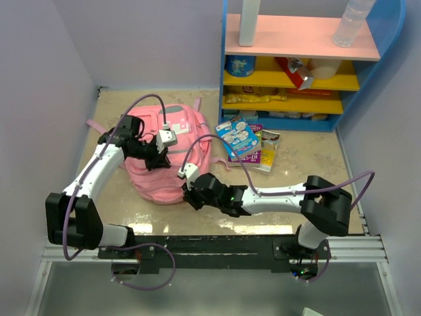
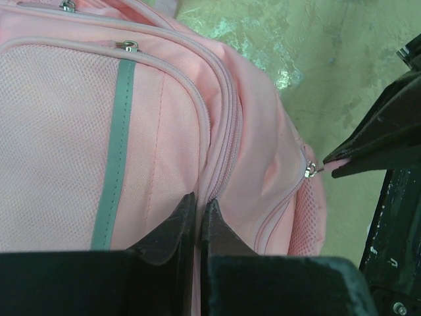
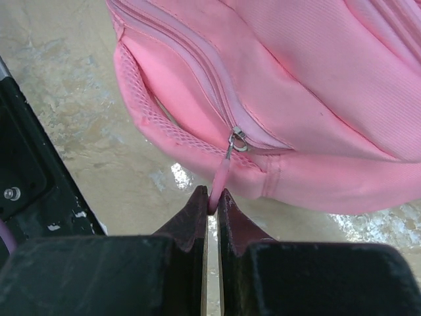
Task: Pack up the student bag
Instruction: Unzip the student bag at the center of the board.
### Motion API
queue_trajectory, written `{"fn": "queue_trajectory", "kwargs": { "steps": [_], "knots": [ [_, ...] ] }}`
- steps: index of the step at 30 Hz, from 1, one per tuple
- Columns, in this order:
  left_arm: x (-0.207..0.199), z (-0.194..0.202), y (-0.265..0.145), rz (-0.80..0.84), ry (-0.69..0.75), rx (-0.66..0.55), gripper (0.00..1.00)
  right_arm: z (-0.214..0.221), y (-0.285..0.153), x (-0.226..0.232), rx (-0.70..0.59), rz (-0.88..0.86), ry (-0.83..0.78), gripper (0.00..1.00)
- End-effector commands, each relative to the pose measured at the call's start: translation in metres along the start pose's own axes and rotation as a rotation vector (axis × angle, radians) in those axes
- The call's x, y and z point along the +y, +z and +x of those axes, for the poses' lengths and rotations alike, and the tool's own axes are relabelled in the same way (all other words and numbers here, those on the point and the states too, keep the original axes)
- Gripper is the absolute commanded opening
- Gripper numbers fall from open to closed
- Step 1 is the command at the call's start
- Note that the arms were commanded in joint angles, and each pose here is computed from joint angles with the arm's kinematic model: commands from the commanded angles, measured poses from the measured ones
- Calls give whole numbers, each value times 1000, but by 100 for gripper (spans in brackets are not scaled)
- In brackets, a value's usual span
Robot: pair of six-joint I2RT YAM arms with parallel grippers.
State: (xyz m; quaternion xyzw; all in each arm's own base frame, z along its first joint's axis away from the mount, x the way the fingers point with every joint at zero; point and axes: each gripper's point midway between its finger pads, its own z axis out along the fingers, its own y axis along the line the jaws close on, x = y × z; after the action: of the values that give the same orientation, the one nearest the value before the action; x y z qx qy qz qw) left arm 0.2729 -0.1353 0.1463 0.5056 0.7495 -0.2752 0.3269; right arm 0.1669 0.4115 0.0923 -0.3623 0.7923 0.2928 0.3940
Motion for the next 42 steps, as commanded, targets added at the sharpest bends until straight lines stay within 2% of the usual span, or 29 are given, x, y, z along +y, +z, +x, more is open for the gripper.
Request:
{"fn": "queue_trajectory", "kwargs": {
  "steps": [1, 8, 14, 17, 22, 26, 30, 32, 33, 35, 37, 39, 41, 42],
  "knots": [
    [29, -51, 4, -137, 115, -126, 0, -15, -3, 56, -16, -161, -5, 0],
    [46, -82, 0, -226, 62, -191, 0, -19, 25, 68, -20, -169, -43, 0],
    [78, -103, -21, -315, -94, -294, 0, -39, 51, 83, -72, -193, -101, 0],
    [92, -99, -28, -331, -182, -321, 0, -54, 56, 93, -108, -191, -138, 0],
    [89, -91, -46, -344, -188, -326, 0, -58, 49, 70, -133, -69, -123, 0],
    [61, -89, -49, -259, -152, -316, 0, -56, 34, 46, -153, 36, -74, 0],
    [13, -93, -43, -13, -193, -327, 0, -40, 19, 31, -154, 79, -32, 0],
    [-12, -99, -39, 117, -141, -342, 2, -35, 8, 21, -151, 113, -8, 0],
    [-27, -99, -38, 170, -148, -332, 9, -33, 4, 19, -147, 123, 10, 0],
    [-45, -104, -33, 236, -78, -342, 51, -19, -6, 8, -127, 158, 28, 0],
    [-51, -106, -31, 250, -61, -350, 100, -15, -19, -1, -130, 193, 70, 0],
    [-45, -115, -32, 225, -16, -368, 100, 0, -29, -11, -109, 225, 105, 0],
    [-25, -117, -31, 153, 15, -335, 100, 23, -37, -24, -67, 270, 112, 0],
    [-13, -130, -39, 110, 60, -330, 100, 26, -40, -26, -68, 277, 136, 0]
  ]
}}
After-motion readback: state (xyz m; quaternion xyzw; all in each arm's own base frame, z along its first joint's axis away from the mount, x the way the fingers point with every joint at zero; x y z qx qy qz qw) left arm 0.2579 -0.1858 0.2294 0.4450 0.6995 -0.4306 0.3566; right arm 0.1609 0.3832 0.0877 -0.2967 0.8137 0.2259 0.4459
